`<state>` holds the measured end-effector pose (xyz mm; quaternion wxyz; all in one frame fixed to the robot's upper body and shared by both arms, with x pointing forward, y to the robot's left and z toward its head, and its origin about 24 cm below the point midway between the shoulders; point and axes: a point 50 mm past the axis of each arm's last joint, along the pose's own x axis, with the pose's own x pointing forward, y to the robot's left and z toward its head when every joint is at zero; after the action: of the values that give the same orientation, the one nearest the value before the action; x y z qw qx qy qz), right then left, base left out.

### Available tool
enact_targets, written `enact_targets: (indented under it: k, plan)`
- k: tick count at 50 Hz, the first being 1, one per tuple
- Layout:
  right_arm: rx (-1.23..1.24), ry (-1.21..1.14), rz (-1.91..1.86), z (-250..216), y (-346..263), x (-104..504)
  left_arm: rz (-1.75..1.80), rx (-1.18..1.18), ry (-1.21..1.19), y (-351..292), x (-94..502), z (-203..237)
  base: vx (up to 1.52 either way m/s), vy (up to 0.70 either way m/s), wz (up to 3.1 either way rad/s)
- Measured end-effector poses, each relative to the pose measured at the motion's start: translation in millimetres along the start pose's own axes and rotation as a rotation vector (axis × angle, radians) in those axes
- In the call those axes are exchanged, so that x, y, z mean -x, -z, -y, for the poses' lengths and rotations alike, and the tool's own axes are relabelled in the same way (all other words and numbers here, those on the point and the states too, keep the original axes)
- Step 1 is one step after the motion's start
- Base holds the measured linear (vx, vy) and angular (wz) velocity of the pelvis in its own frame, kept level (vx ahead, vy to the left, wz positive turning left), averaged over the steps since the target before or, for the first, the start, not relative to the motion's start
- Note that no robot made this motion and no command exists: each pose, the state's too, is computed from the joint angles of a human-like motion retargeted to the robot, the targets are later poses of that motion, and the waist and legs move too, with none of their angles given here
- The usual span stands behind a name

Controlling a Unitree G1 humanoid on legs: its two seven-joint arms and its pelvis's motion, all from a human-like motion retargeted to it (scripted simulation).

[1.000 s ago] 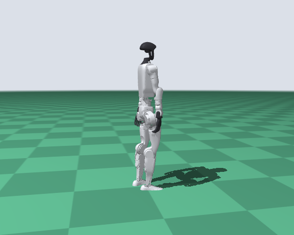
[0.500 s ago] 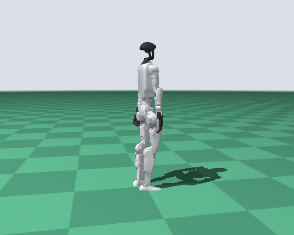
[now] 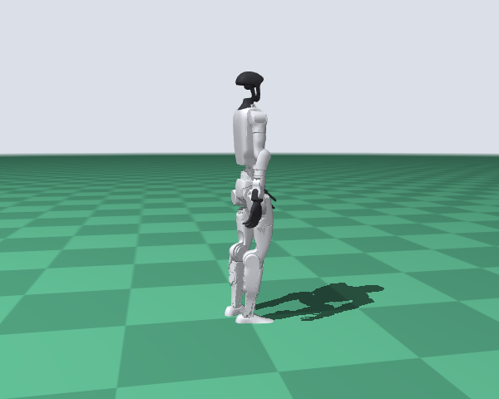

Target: Upper body actions

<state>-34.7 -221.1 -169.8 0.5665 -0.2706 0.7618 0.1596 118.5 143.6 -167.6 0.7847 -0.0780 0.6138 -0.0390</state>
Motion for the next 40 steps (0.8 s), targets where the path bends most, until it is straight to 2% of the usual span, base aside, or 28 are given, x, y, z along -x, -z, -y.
enact_targets:
  k: [4,7,10,15,19,22,25,28,31,36,40]
  plan:
    - [0.27,-0.072,0.353,14,-120,34,-0.417,0.139,-0.067,121,22,-21,-0.01,-0.03,-0.23]
    - [0.432,-0.111,0.664,9,-205,83,-0.736,0.251,-0.085,208,63,-27,0.0,-0.04,-0.36]
    - [0.541,-0.15,0.953,0,-263,139,-0.951,0.338,-0.075,276,109,-21,0.02,-0.04,-0.3]
    - [0.666,-0.073,1.242,-3,-300,197,-1.065,0.422,-0.066,329,156,-9,0.01,0.0,-0.08]
    - [0.7,0.005,1.219,-1,-291,183,-1.091,0.503,-0.113,331,160,-8,0.01,-0.02,0.19]
    - [0.66,-0.013,1.049,-1,-260,139,-1.024,0.492,-0.147,305,136,-20,0.01,0.0,0.38]
    - [0.536,-0.048,0.768,2,-202,81,-0.878,0.364,-0.124,247,92,-35,-0.02,0.02,0.4]
    - [0.36,-0.089,0.414,3,-120,33,-0.639,0.193,-0.063,158,45,-40,-0.03,0.0,0.35]
    - [0.176,-0.122,0.095,-4,-36,6,-0.331,0.034,-0.023,56,13,-27,-0.02,0.0,0.07]
    - [-0.06,-0.068,-0.167,-21,64,-3,0.184,-0.131,0.004,-93,12,10,0.0,0.0,-0.04]
    - [-0.167,-0.01,-0.263,-24,111,1,0.481,-0.192,-0.006,-169,37,29,-0.03,0.02,-0.26]
